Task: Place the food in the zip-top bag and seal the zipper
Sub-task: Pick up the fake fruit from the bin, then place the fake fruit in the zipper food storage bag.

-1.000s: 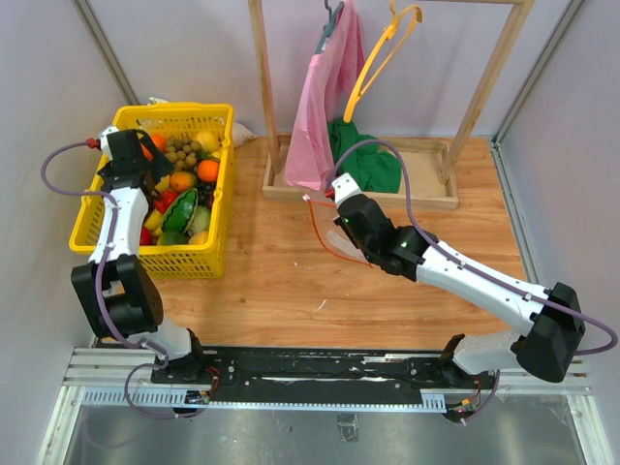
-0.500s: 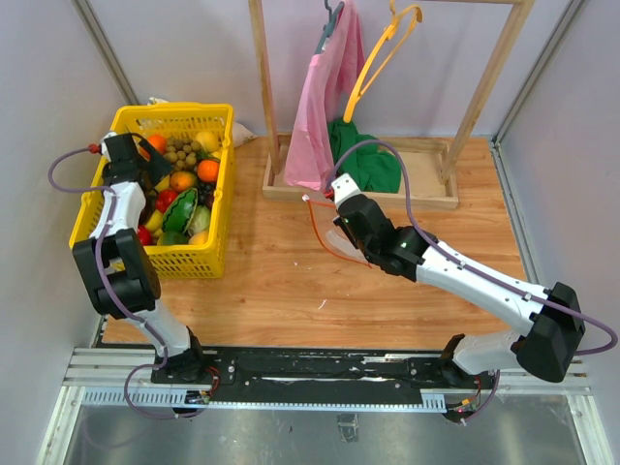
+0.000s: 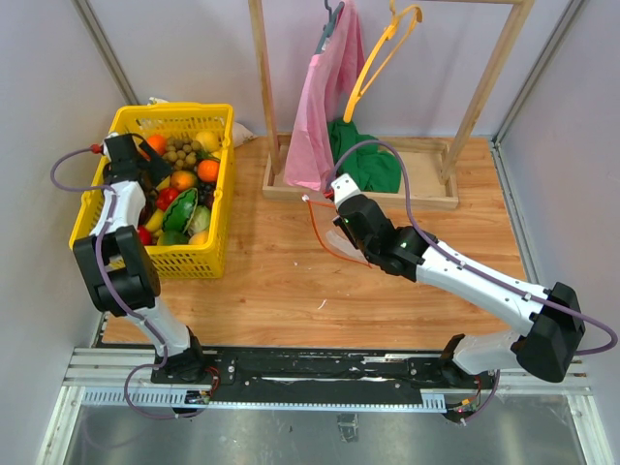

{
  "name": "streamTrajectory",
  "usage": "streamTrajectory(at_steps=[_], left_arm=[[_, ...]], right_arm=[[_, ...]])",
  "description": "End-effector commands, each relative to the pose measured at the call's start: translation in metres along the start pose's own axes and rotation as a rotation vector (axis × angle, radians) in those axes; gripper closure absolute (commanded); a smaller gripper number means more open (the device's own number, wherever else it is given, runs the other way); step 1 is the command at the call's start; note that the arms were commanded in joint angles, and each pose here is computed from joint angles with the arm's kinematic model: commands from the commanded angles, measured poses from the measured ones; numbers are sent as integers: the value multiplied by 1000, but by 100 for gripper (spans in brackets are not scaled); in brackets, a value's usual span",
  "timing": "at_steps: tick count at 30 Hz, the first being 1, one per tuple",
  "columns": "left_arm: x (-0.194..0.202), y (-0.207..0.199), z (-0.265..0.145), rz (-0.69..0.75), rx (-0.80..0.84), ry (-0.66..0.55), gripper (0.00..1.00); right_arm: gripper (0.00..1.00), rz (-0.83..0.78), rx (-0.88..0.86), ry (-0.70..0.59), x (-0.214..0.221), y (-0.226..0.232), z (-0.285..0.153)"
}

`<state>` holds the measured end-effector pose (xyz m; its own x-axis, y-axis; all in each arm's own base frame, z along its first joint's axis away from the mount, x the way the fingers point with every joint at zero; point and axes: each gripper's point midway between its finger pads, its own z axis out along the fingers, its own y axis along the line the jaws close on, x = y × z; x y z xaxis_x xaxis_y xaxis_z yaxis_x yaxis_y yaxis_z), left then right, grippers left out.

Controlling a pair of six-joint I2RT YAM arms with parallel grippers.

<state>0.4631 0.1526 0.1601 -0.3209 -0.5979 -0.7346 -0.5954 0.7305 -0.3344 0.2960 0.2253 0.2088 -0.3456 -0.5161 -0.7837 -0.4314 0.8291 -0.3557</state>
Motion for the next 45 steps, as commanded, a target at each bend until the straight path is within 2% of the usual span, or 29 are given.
streamTrajectory(at_steps=[1, 9, 17, 29, 36, 45], left_arm=[[-29, -10, -32, 11, 37, -68, 45], [-38, -19, -75, 10, 102, -115, 52], [-42, -54, -134, 44, 249, -155, 56], [-10, -120, -214, 142, 508, -129, 60], [19, -155, -256, 194, 698, -75, 60], [99, -203, -298, 246, 927, 58, 63]], right_arm=[[99, 2, -13, -19, -2, 4, -2], [99, 7, -17, -20, -4, 3, -5], [99, 9, -5, -27, -7, -2, -8], [99, 10, 21, -29, -7, -7, -10], [99, 15, 23, -30, -7, -8, -11], [99, 32, 21, -36, -9, -8, -11]])
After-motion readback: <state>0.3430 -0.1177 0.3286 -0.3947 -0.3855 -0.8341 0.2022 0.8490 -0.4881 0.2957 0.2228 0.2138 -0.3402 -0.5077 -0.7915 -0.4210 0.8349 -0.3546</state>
